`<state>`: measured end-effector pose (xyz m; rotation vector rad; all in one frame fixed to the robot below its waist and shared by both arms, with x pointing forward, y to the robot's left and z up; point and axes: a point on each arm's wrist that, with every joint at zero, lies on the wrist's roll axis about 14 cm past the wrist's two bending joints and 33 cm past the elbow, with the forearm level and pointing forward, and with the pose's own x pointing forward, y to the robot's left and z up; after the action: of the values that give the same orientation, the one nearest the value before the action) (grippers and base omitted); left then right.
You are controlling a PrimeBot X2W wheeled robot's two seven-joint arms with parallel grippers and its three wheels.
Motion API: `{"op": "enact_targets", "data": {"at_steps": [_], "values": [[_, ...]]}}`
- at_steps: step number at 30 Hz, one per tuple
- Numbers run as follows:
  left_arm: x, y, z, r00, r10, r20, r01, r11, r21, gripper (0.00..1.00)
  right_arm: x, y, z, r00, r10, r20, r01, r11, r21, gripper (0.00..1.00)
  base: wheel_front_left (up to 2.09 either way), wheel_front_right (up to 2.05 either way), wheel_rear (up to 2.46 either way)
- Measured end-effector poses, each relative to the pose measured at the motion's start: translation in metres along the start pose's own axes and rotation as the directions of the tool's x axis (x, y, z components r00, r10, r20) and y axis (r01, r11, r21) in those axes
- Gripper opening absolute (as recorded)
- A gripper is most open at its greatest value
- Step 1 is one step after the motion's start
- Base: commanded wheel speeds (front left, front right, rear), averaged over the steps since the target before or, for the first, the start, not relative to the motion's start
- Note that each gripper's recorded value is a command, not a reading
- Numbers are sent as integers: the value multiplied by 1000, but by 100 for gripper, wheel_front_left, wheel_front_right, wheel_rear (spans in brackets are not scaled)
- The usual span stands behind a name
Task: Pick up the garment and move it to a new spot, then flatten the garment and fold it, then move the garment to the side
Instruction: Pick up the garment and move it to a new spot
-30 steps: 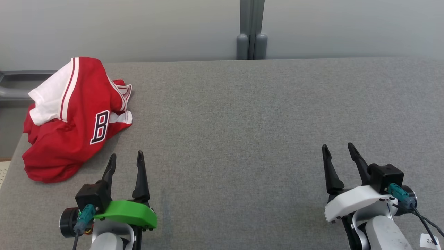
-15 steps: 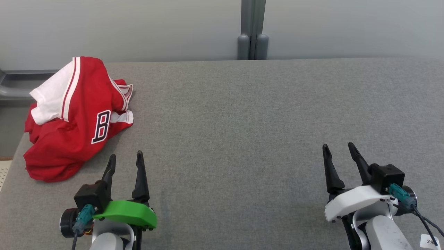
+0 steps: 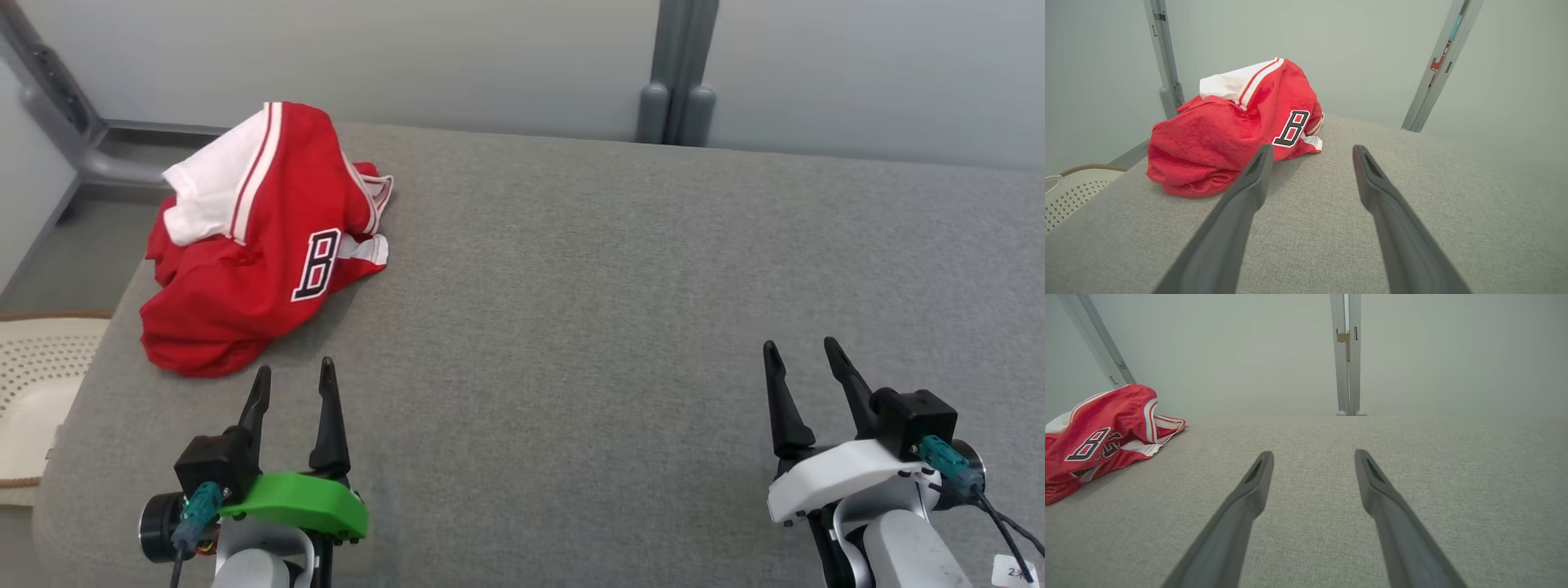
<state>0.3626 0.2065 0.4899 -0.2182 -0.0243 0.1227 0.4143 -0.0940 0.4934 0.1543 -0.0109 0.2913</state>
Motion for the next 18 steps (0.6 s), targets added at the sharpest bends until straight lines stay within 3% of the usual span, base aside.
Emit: {"op": "enact_targets", "data": {"at_steps": [8,18], "values": [[-28,46,8,991,134,22,-134,991,11,100,18,47,-8,991,135,-21,-135,991,11,100,0,0,0],[-73,99,21,951,304,64,-305,952,11,100,32,112,-15,949,312,-34,-311,950,31,100,0,0,0]]}}
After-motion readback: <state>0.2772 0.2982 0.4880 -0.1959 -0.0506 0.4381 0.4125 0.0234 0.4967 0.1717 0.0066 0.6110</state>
